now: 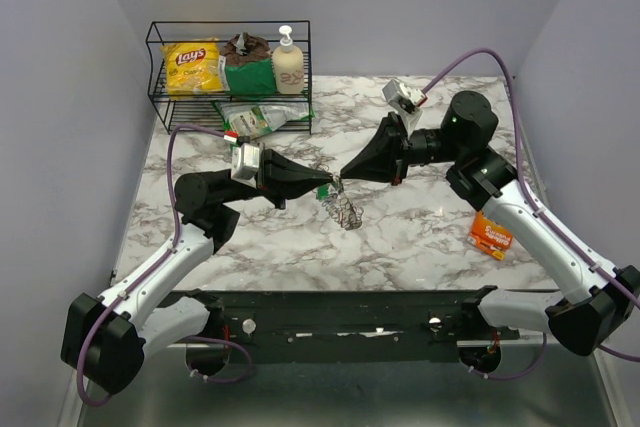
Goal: Put the keys on the keyring
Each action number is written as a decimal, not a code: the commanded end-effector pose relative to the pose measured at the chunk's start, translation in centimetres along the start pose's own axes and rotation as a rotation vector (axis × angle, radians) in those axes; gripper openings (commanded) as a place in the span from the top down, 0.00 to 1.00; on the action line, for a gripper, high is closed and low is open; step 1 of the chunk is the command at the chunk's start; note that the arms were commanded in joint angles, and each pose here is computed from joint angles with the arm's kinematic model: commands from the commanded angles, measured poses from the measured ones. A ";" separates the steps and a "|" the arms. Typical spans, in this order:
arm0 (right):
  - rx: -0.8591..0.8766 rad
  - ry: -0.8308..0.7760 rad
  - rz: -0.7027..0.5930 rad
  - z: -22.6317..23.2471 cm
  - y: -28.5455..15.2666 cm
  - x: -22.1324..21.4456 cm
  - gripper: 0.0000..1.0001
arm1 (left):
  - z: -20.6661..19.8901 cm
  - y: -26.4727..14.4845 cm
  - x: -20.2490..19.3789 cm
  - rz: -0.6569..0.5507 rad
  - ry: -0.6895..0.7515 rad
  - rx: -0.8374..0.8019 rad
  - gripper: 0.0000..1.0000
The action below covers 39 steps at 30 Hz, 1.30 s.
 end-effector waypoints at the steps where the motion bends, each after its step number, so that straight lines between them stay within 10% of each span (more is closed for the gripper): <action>1: -0.018 0.011 0.015 0.0 0.0 -1.0 0.99 | -0.9 0.5 2.6 -0.054 0.092 -0.043 1.00; 39: 0.019 0.045 0.057 -1.0 0.4 -3.7 0.99 | -1.7 0.8 3.8 -0.091 0.094 -0.085 1.00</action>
Point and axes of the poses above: each gripper's point midway between its finger pads, its own y axis out along the fingers, its own z axis along the line the jaws close on, x = y × z, the point moved 5 cm from there along -y, back along the fingers, and after that the axes turned 6 degrees about -y, right-handed, at the moved point
